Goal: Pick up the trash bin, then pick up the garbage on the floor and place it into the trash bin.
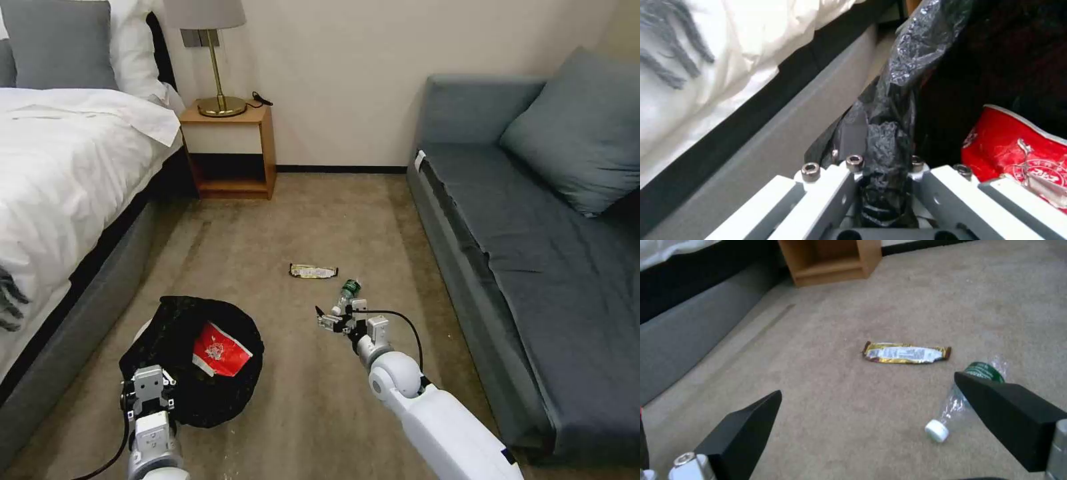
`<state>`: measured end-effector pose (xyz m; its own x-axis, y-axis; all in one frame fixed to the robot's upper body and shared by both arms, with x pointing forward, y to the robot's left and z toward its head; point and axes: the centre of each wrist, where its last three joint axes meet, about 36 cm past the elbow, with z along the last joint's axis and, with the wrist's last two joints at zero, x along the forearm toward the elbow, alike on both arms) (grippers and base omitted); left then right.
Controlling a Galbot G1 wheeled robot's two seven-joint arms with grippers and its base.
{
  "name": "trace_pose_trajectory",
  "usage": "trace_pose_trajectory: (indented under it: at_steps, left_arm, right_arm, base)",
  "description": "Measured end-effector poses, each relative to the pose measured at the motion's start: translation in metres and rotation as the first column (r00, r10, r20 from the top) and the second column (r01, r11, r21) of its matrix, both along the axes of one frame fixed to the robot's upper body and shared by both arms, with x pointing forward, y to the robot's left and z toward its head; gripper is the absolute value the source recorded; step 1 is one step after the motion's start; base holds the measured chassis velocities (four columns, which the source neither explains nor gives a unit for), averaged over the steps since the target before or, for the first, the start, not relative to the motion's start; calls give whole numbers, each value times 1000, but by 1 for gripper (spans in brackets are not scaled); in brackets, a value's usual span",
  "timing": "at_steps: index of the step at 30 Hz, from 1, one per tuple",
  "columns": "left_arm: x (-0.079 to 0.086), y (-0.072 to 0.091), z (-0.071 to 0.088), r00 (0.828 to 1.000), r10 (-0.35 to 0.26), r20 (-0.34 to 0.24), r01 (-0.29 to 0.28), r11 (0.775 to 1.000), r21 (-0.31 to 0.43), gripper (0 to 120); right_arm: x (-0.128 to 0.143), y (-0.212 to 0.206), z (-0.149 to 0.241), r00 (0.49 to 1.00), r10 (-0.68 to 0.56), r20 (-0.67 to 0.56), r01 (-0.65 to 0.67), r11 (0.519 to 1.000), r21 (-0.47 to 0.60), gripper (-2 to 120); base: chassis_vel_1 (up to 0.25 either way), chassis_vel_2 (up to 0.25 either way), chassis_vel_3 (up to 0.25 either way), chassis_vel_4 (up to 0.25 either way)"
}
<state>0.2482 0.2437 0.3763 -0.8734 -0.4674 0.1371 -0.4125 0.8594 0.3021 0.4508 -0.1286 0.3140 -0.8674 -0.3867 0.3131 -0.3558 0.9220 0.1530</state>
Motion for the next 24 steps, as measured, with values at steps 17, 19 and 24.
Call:
trace_pose_trajectory:
  at_steps: [17,19,24]
  left_arm:
    - [-7,-1,-1,1000,-3,-3,3,1000,4,0]
    - [-8,-1,-1,1000,-4,-3,4,1000,4,0]
    - [-9,-1,-1,1000,-5,-4,5,1000,5,0]
  right_arm:
    - [-7,-3,-2,1000,-6,1,6,1000,3,100]
    - [-7,-3,-2,1000,-6,1,6,1000,3,100]
    - [-10,-4,-3,1000,-8,-1,8,1000,1,100]
  base:
    - [-95,98,103,-95]
    - [-102,96,103,-77]
    - [-97,107,97,-101]
